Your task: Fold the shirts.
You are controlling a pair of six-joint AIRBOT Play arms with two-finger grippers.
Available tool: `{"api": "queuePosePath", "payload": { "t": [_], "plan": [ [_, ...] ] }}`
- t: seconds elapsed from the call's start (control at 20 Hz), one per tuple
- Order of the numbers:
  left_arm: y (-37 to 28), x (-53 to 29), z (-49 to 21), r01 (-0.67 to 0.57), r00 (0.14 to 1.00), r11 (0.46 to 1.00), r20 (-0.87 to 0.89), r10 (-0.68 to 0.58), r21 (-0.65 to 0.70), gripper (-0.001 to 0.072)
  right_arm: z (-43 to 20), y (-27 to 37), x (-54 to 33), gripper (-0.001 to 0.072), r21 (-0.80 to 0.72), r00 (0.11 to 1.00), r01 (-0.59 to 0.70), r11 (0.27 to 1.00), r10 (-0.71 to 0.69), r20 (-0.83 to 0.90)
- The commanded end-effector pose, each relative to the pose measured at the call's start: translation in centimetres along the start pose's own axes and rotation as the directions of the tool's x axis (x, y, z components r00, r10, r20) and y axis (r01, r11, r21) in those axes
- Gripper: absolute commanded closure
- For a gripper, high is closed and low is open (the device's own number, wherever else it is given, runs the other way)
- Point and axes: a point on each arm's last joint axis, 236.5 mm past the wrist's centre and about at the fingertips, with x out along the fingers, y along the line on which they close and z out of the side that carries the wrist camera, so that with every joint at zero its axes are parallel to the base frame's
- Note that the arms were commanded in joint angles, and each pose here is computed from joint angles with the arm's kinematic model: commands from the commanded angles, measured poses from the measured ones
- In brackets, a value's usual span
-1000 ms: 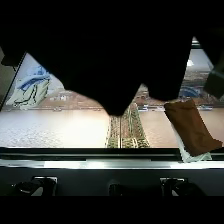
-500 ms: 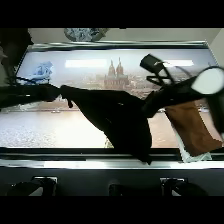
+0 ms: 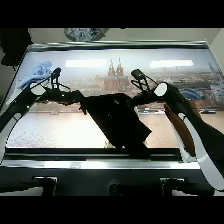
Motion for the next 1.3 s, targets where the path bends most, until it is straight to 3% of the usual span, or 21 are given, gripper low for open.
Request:
{"api": "queuePosePath", "payload": {
  "t": [0.0, 0.1, 0.25, 0.4, 0.65, 0.85, 1.05, 1.15, 1.2, 1.25],
  "plan": [
    [0.6, -2.2, 0.1, 0.036, 0.995, 0.999, -0.093, -0.038, -0.028, -0.0013, -0.2, -0.9, -5.1, 0.0032, -0.012, 0.998, -0.05, 0.999, 0.05, -0.046],
    [1.4, -4.8, -0.7, 0.041, 0.986, 0.998, -0.158, -0.049, -0.048, -0.0013, -2.3, -3.5, -10.5, 0.0035, -0.018, 0.994, -0.051, 0.999, 0.049, -0.093],
    [1.5, -4.9, -4.1, 0.047, 0.967, 0.996, -0.244, -0.066, -0.081, -0.0013, -9.3, -7.3, -14.7, 0.0091, 0.123, 0.964, -0.02, 0.992, 0.051, -0.26],
    [-1.4, -1.6, -10.7, 0.106, 0.911, 0.988, -0.387, -0.14, -0.11, -0.0013, -14.5, -7.4, -13.6, 0.01, 0.217, 0.925, -0.033, 0.976, 0.112, -0.362],
    [-8.9, 4.2, -17.0, 0.243, 0.86, 0.96, -0.426, -0.281, -0.142, -0.0013, -19.2, -5.6, -9.0, 0.009, 0.274, 0.898, -0.064, 0.96, 0.176, -0.405],
    [-13.2, 7.6, -19.0, 0.3, 0.834, 0.931, -0.418, -0.361, -0.207, -0.0013, -21.3, -5.2, -7.7, 0.0091, 0.295, 0.888, -0.064, 0.953, 0.189, -0.419],
    [-13.9, 9.6, -20.4, 0.287, 0.83, 0.929, -0.424, -0.363, -0.233, -0.0013, -21.5, -5.3, -7.4, 0.0091, 0.286, 0.89, -0.063, 0.956, 0.183, -0.417],
    [-14.0, 10.0, -20.4, 0.283, 0.839, 0.932, -0.413, -0.355, -0.227, 0.0067, -21.0, -5.8, -6.9, 0.009, 0.287, 0.906, -0.049, 0.957, 0.164, -0.39],
    [-14.1, 10.3, -20.2, 0.279, 0.848, 0.934, -0.399, -0.349, -0.222, 0.0068, -20.7, -5.8, -6.5, 0.009, 0.3, 0.917, -0.051, 0.953, 0.163, -0.364],
    [-14.1, 10.6, -20.0, 0.271, 0.857, 0.935, -0.386, -0.342, -0.228, 0.0154, -20.4, -5.6, -5.9, 0.009, 0.32, 0.927, -0.057, 0.946, 0.17, -0.335]
  ]
}}
